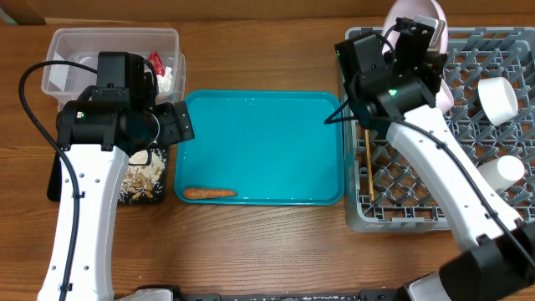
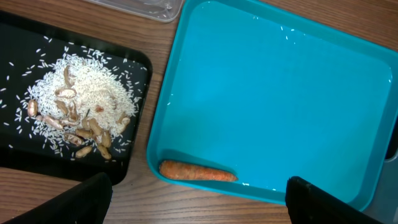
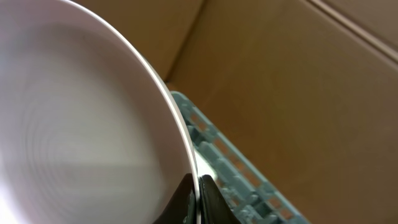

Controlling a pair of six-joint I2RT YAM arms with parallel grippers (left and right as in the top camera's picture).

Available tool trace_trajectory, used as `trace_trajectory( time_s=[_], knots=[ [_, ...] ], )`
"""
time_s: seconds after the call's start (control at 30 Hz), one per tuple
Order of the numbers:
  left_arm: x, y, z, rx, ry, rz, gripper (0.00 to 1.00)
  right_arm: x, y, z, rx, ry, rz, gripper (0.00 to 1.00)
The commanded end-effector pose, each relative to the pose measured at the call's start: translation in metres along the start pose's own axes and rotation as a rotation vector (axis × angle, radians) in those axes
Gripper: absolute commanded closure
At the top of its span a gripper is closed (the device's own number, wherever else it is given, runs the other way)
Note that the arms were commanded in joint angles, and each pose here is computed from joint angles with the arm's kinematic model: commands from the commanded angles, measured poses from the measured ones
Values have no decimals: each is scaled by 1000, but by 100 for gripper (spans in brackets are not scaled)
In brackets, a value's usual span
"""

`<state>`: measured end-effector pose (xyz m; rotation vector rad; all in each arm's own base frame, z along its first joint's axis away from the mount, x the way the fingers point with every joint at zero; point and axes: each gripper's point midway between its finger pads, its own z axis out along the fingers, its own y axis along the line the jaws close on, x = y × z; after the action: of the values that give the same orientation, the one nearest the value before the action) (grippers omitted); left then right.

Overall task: Sort waste into correct bins and load items into the dishwasher
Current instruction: 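Lift the pink plate with the right gripper and stand it in the rack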

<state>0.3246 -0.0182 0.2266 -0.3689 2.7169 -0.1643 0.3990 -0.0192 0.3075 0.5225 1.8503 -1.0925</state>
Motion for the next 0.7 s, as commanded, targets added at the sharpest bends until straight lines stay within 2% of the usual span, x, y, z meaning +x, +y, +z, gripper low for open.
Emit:
trace_trajectory(
  time_s=[0.0,0.13,0.37,0.67],
  knots=[
    [0,2,3,-9,2,-11,9,10,-4,19,122,-6,-46,96],
    [-1,2,3,-8,0,-11,9,31,11,33,108,54,-112,96],
    [-2,2,3,-7,-4,-11,9,63,39,34,-33,190,-60,96],
    [-2,2,3,-7,-4,-11,9,72,46,32,-64,224,-81,96]
  ],
)
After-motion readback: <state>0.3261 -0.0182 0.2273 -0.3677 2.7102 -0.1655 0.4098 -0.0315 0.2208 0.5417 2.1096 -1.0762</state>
